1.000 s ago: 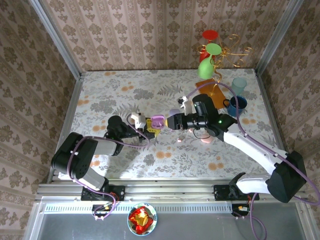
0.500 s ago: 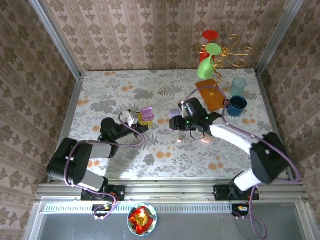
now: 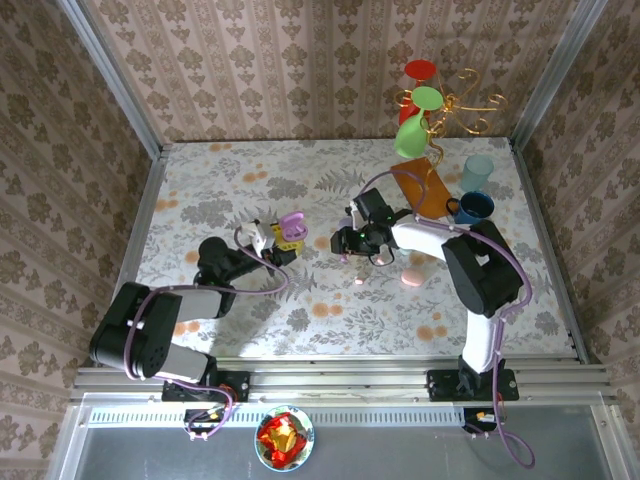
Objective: Insert the wireless bluetooth earbuds into the charging case
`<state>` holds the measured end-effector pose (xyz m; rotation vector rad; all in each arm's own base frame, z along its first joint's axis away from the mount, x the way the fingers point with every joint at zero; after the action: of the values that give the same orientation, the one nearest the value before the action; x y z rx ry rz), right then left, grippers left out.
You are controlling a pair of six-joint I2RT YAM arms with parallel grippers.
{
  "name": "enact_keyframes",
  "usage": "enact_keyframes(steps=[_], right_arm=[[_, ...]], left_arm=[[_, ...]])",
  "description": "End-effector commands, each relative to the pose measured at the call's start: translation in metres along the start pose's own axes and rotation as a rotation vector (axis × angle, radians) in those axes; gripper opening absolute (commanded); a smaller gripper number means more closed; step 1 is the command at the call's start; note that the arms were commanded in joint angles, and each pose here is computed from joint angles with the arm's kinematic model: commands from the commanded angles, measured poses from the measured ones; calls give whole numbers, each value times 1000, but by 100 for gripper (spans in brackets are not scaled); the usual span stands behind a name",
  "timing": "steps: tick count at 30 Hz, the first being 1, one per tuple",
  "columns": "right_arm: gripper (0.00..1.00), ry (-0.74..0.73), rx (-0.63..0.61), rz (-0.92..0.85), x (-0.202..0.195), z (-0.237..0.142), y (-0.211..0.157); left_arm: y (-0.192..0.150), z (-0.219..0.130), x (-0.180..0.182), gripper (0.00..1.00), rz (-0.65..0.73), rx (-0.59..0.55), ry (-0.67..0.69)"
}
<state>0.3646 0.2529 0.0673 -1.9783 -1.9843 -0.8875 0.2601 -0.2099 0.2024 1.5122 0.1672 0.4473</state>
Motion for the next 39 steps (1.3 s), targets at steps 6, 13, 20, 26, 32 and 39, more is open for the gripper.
enact_keyframes(steps=[6, 13, 20, 26, 32, 39], right_arm=[[55, 63, 84, 11, -3, 25, 1], [54, 76, 115, 33, -10, 25, -12], [54, 122, 112, 46, -6, 14, -26], [54, 130, 130, 52, -7, 8, -42], [54, 162, 147, 44, 3, 1, -55], [54, 109, 131, 22, 0, 1, -58]], left_arm=[[10, -2, -5, 24, 47, -31, -26], [7, -3, -7, 24, 50, -27, -28], [9, -4, -8, 23, 54, -30, -29], [8, -4, -8, 23, 52, -27, -27], [8, -3, -7, 23, 51, -28, -28], [8, -3, -8, 23, 54, -28, -37]])
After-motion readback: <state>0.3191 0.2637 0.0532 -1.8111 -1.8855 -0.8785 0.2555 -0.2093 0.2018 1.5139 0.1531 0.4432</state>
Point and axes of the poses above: each hand's point on the last joint's axis, 136 mm out from that joint toward the fingers, its own z axis out along the fingers, its own x axis along the line the jaws close on, y = z × x, the point moved 3 cm from there along -z, back along the fingers, and after that the axes turned 6 degrees about z, right-handed, at the moved point
